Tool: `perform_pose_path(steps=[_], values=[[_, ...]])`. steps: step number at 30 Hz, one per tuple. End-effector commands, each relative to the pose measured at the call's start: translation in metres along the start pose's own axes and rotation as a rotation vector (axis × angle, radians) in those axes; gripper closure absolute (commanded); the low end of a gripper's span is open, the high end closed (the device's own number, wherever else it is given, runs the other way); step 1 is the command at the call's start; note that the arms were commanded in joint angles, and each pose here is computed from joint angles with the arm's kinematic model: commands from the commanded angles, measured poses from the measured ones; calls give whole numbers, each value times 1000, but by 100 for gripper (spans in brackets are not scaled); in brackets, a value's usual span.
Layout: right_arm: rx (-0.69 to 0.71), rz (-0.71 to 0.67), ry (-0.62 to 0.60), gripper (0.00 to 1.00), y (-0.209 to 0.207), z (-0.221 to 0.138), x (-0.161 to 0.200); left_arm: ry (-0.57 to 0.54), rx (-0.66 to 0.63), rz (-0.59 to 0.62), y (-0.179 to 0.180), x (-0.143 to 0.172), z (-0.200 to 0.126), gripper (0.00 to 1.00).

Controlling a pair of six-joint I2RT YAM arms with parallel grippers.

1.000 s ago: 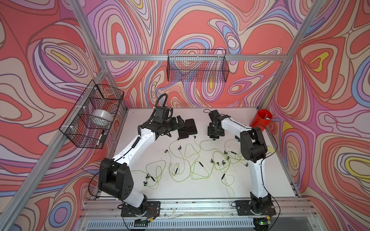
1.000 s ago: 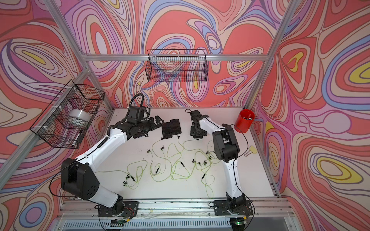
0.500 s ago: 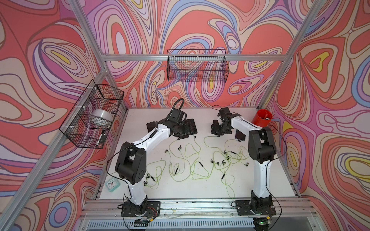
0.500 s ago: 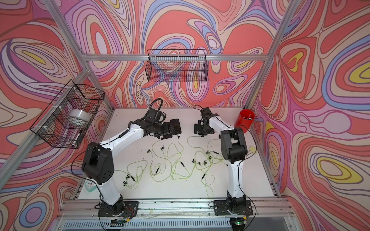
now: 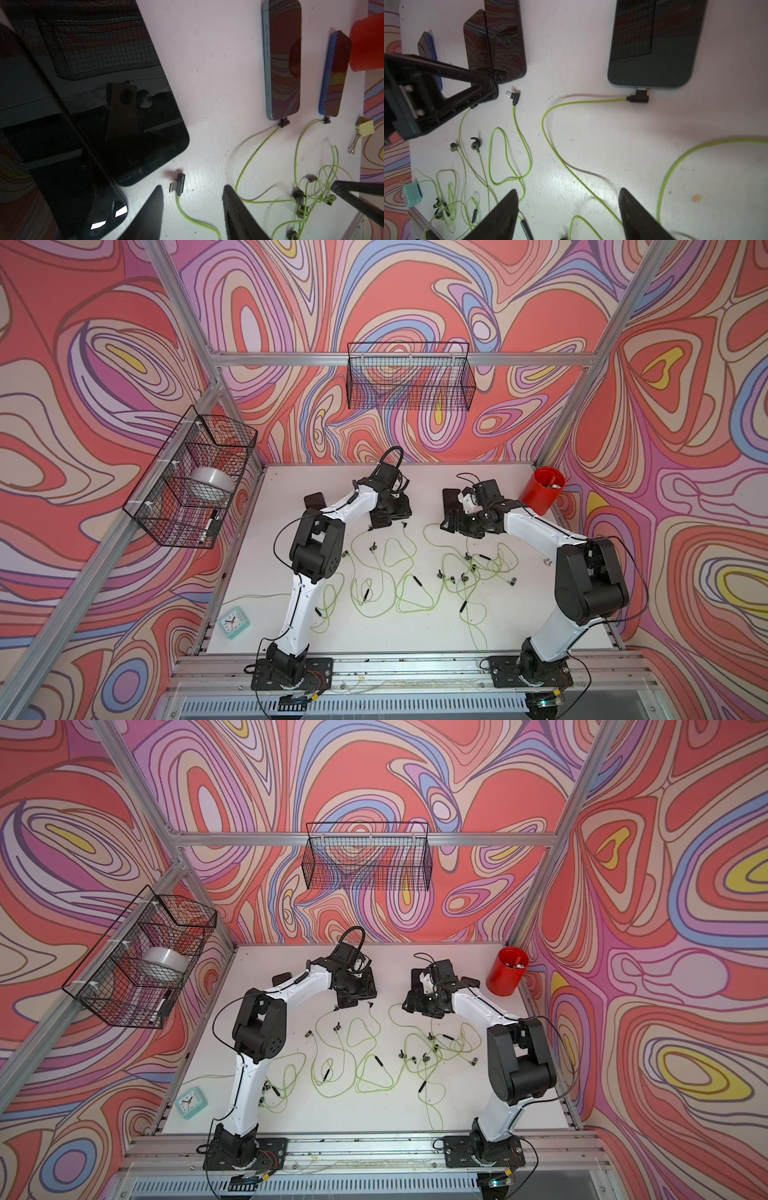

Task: Plug wired earphones into phones
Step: Pick up the wired earphone from the center of the board.

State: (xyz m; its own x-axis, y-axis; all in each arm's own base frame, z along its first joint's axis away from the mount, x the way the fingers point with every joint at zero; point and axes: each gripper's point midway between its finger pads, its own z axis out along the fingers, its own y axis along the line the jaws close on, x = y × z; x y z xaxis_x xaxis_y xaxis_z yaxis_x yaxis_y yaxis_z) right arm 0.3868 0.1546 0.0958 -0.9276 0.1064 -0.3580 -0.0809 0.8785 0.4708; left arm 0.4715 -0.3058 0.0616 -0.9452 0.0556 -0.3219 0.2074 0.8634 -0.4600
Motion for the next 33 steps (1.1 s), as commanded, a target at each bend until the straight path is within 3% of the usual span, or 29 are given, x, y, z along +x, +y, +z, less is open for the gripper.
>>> perform_pose_path(steps=[1, 12, 21, 33], values=[[-90, -6, -44, 28, 20, -10, -6, 72, -33, 13, 12, 15, 8, 58], [-172, -22, -44, 39, 35, -12, -7, 85, 0, -37, 19, 20, 20, 80], [-169, -16, -33, 39, 34, -11, -5, 93, 15, -64, 24, 25, 24, 79], [-185, -6, -24, 40, 34, -6, -2, 66, 53, -86, 21, 24, 25, 91]])
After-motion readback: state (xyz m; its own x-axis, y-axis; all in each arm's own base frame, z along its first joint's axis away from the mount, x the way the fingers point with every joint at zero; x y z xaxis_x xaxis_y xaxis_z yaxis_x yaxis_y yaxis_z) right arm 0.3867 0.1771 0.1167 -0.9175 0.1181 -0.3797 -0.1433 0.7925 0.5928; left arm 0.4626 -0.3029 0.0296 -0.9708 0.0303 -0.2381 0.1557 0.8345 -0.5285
